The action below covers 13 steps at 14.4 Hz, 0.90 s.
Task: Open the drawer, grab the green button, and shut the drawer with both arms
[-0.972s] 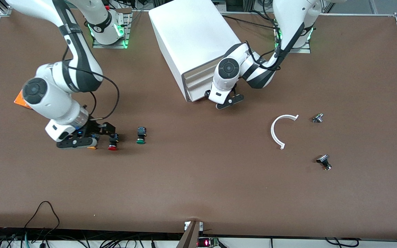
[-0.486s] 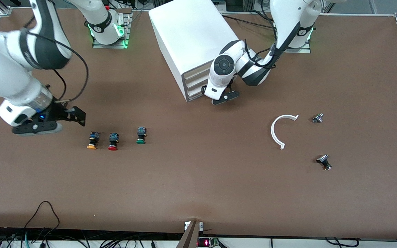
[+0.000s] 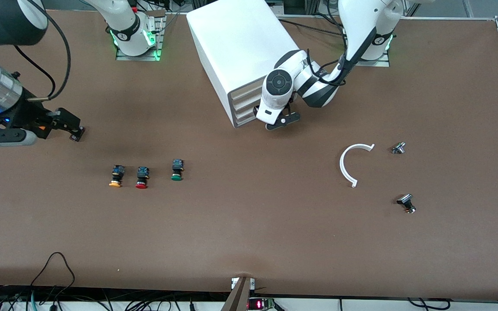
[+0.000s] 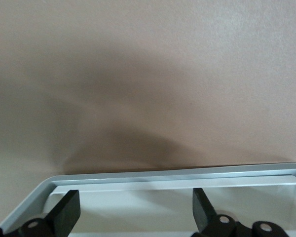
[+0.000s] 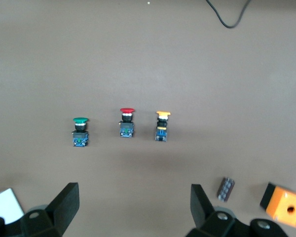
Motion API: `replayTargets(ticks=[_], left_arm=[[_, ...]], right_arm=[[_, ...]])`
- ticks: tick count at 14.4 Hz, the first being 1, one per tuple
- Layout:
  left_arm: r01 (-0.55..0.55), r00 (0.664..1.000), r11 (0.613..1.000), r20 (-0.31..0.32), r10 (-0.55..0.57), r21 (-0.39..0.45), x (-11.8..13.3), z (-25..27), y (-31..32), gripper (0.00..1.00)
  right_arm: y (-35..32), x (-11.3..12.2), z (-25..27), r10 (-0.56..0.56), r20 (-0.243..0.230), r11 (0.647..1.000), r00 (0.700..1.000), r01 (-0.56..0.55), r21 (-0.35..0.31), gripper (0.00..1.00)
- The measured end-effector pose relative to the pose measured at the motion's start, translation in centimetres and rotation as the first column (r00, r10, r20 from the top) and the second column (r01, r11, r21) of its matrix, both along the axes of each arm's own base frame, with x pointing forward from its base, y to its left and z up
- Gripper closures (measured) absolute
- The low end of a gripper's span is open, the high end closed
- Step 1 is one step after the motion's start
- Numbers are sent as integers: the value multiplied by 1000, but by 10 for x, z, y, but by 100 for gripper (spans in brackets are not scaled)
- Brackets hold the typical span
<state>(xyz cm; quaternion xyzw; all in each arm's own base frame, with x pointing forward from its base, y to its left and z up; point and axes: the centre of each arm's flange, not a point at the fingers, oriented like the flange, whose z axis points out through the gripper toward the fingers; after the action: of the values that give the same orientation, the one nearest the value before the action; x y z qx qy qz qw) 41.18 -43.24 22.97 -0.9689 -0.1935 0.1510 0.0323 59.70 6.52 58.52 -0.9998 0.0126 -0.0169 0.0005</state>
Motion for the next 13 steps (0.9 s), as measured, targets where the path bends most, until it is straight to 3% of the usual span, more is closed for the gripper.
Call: replayTargets(ticks=[3, 8, 13], left_arm=[[10, 1000, 1000, -15, -9, 7, 40, 41, 19, 0], [50, 997, 998, 54, -47, -47, 111, 122, 91, 0], [265, 959, 964, 108, -261, -19, 153, 216, 164, 0]], right_arm=[[-6, -12, 29, -54, -41, 999, 998, 54, 2, 0], [-21, -21, 57, -73, -9, 997, 997, 73, 21, 0], [-22, -27, 68, -81, 10, 997, 997, 81, 2, 0]])
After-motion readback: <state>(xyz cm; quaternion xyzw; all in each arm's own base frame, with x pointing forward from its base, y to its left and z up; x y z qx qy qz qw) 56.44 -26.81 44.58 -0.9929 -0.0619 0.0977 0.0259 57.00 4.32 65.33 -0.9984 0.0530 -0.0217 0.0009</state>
